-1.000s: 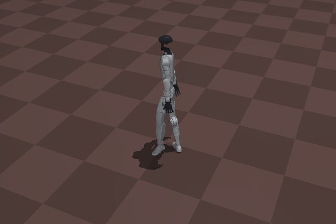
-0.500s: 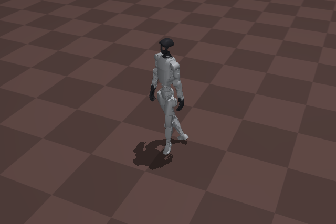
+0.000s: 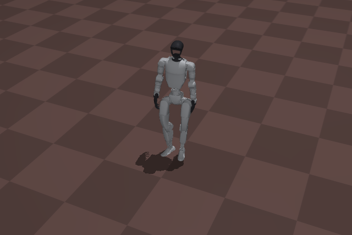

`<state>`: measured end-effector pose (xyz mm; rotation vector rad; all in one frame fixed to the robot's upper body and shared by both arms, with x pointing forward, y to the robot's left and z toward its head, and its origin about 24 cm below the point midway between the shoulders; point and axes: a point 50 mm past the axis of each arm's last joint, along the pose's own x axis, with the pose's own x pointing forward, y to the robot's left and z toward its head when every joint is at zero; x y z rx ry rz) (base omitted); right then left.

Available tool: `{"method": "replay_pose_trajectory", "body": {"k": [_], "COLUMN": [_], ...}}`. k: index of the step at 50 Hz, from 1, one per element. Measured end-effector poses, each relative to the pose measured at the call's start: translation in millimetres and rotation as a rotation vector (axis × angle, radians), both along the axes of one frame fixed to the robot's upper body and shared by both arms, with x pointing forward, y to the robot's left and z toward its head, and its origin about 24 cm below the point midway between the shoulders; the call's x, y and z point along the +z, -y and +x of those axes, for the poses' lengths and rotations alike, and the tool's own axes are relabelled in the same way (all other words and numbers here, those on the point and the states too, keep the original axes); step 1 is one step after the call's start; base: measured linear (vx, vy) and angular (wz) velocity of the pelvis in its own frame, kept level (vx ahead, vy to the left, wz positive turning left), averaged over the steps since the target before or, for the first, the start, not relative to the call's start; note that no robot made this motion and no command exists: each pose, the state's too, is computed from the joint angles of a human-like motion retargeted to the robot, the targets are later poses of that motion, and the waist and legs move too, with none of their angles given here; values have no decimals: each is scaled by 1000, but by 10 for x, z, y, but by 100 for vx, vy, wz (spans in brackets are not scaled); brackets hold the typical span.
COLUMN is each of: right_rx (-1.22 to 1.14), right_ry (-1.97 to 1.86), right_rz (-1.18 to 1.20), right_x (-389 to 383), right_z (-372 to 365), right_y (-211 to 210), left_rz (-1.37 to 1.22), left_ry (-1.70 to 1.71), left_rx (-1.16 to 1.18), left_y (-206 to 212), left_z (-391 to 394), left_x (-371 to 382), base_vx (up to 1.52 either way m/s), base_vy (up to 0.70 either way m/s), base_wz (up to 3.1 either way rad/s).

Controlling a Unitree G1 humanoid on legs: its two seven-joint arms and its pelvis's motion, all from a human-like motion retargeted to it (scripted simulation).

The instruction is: In place motions

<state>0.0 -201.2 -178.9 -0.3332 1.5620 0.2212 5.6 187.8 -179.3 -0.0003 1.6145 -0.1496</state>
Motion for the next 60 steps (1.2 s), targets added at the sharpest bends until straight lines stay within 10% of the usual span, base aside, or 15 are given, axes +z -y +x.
{"method": "replay_pose_trajectory", "body": {"k": [12, 60], "right_rx": [76, 4], "right_ry": [171, 33], "right_rz": [28, -88], "right_x": [16, 90], "right_z": [481, 114], "right_y": [-76, 442], "left_rz": [29, 152], "left_ry": [-184, -125], "left_rx": [335, 97], "left_y": [117, -281], "left_z": [-618, -455], "left_x": [48, 61], "base_vx": [0, -14], "base_vy": [-13, 2], "base_wz": [44, -156]}}
